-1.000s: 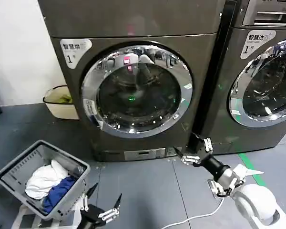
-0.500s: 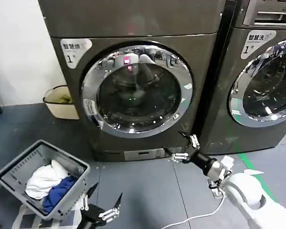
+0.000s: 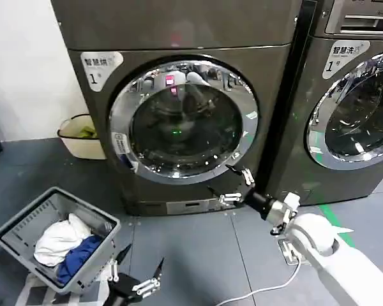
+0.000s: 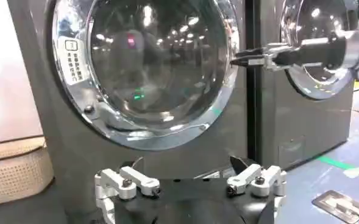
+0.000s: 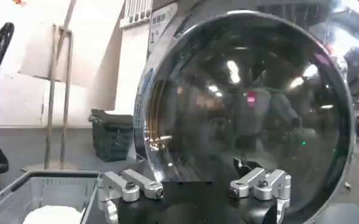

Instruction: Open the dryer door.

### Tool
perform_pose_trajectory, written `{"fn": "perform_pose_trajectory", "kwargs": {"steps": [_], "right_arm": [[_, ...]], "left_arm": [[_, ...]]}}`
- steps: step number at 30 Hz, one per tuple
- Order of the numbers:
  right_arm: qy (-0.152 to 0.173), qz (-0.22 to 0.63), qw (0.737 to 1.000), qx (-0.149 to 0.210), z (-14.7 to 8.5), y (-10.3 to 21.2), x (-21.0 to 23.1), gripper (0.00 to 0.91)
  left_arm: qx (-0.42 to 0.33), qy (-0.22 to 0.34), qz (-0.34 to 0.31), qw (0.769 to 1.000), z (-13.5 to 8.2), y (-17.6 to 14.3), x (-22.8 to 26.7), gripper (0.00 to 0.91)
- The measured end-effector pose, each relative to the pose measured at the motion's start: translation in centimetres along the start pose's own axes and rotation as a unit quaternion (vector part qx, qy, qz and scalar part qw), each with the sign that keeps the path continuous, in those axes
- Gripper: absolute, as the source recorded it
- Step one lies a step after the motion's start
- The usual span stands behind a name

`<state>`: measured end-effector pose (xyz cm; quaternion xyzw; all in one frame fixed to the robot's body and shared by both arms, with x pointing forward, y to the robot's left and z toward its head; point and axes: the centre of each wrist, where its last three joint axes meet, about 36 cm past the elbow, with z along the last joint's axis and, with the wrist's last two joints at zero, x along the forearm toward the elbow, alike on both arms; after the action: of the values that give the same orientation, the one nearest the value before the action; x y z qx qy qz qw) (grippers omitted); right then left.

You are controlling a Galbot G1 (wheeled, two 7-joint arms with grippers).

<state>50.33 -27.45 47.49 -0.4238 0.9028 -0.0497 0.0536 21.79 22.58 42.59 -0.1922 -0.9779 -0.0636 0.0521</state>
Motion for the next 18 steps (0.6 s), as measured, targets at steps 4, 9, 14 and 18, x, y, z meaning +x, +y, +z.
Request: {"fn": "perform_pose_trajectory", "kwargs": {"steps": [4, 9, 14, 18], "right_arm": [[0.001, -0.011, 1.0, 0.0, 0.1, -0.3, -1.6, 0.907], [-0.001, -0.027, 1.0, 0.005, -0.2, -0.7, -3.7, 0.907], [-0.002, -0.042, 0.999, 0.011, -0.6, -1.0, -5.9, 0.907], [-0.005, -0.055, 0.998, 0.013, -0.7, -1.2, -7.5, 0.907]], "left_arm": [[0.0, -0.002, 0.0, 1.0, -0.1, 0.0, 0.0, 0.907], [0.0, -0.002, 0.0, 1.0, -0.1, 0.0, 0.1, 0.907], [-0.002, -0.005, 0.0, 1.0, -0.3, 0.1, 0.2, 0.907], [-0.002, -0.006, -0.002, 1.0, -0.4, 0.0, 0.3, 0.907]]}}
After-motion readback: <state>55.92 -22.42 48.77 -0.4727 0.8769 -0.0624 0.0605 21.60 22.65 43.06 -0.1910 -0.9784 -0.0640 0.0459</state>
